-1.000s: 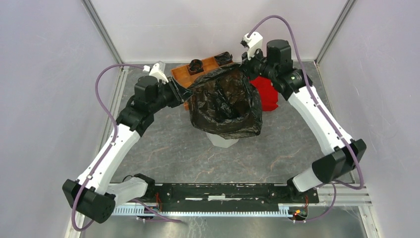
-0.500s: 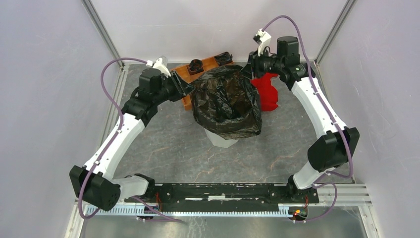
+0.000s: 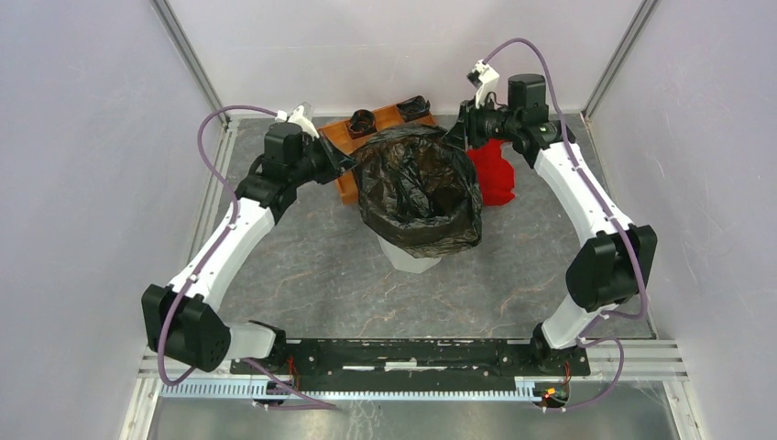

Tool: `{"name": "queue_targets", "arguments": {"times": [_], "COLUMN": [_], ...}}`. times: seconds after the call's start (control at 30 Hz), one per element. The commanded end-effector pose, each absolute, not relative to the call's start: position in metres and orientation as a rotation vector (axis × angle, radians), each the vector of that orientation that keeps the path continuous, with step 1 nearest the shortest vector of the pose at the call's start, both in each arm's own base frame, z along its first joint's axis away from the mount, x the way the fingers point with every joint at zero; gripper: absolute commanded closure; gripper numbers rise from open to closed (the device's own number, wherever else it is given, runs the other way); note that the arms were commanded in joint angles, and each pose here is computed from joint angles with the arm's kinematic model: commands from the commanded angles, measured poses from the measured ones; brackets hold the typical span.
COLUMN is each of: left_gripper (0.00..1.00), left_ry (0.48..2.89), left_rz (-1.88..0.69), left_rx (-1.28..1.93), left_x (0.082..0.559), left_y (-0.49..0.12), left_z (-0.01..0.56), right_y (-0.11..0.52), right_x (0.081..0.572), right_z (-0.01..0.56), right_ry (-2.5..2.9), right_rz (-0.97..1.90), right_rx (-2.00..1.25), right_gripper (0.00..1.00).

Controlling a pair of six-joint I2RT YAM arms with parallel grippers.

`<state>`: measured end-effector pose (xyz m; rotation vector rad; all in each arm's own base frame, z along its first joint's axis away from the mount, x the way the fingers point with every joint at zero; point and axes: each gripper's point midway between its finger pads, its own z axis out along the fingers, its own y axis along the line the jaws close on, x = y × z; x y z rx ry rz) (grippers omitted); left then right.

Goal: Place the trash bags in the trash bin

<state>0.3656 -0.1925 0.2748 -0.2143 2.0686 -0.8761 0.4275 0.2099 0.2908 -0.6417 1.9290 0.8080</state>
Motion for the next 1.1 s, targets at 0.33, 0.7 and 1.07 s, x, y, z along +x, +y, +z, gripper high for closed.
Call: {"name": "queue_targets", "arguments": {"times": [0.33,0.7,1.07], "left_gripper": [0.98,0.98,0.98], "left_ry": [2.140,2.170,2.155], "left_rz": [-0.860,-0.921,-0.944], "left_rx": [-0.253,-0.244,-0.229], "left_x": [0.356,0.336,0.331], "left_y": [-0.187,-0.191,-0.192], "left_z": [0.233,0.224,0.229], "right_y": [0.192,0.129,0.132], "right_x": [0.424,0.397,0.336], "right_z": [0.245,0.316,0.367], "right_ry": [2.047,2.033,1.888], "right_rz": [0.724,0.337,0.430], "right_rx": [-0.576,-0.356,-0.426], "right_gripper": [0.52,0.17,0.04]}}
